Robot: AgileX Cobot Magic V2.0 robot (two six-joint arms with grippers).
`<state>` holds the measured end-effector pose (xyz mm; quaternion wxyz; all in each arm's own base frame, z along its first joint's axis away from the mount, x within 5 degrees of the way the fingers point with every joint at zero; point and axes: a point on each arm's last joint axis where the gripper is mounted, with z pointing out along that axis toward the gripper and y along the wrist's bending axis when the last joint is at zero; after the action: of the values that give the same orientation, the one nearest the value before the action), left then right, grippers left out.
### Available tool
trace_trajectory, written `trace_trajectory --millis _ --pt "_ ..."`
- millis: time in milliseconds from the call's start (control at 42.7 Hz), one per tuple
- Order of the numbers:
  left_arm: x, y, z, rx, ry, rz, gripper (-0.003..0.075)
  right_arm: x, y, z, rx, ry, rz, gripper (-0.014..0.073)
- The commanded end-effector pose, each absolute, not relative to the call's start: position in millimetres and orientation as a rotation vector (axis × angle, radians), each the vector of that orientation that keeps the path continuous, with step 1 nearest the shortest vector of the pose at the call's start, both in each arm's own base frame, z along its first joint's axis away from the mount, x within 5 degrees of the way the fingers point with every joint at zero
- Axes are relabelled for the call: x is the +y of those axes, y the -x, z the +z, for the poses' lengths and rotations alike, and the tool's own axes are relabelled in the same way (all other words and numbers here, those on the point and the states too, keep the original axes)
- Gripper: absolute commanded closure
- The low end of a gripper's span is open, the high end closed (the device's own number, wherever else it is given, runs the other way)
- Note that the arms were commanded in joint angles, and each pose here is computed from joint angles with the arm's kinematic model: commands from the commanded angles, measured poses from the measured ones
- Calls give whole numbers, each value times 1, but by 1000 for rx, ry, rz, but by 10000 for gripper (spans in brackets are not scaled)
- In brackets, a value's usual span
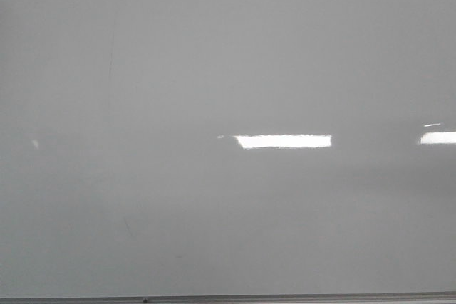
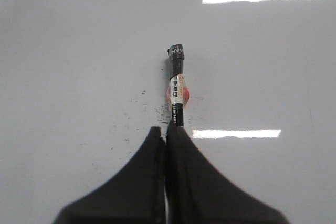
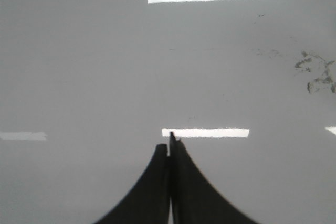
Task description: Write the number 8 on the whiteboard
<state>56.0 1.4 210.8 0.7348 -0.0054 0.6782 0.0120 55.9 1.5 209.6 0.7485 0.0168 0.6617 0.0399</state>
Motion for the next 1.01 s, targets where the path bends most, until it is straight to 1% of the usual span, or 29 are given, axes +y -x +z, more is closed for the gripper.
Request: trace_trajectory --millis 0,164,328,468,609,749,866,983 --pt "1 -54 216 1395 14 16 741 1 -52 221 1322 -29 83 662" --pt "1 -51 230 1318 18 14 741 1 -49 235 1327 -34 89 662" --pt "1 -41 269 1271 27 -4 741 1 -38 272 1331 -34 89 662" --pt "0 -29 315 1267 20 -9 741 1 -30 306 1351 -29 80 662" --pt "-1 -25 355 1320 14 -15 741 1 -32 339 1391 -31 79 662" --pt "-2 -27 387 1380 9 -20 741 1 -41 363 1439 -32 77 662" --pt "-2 -37 402 1465 5 -24 741 1 -53 375 1530 -35 75 662" --pt "-2 -50 400 1528 5 -25 741 2 -68 374 1613 -37 72 662"
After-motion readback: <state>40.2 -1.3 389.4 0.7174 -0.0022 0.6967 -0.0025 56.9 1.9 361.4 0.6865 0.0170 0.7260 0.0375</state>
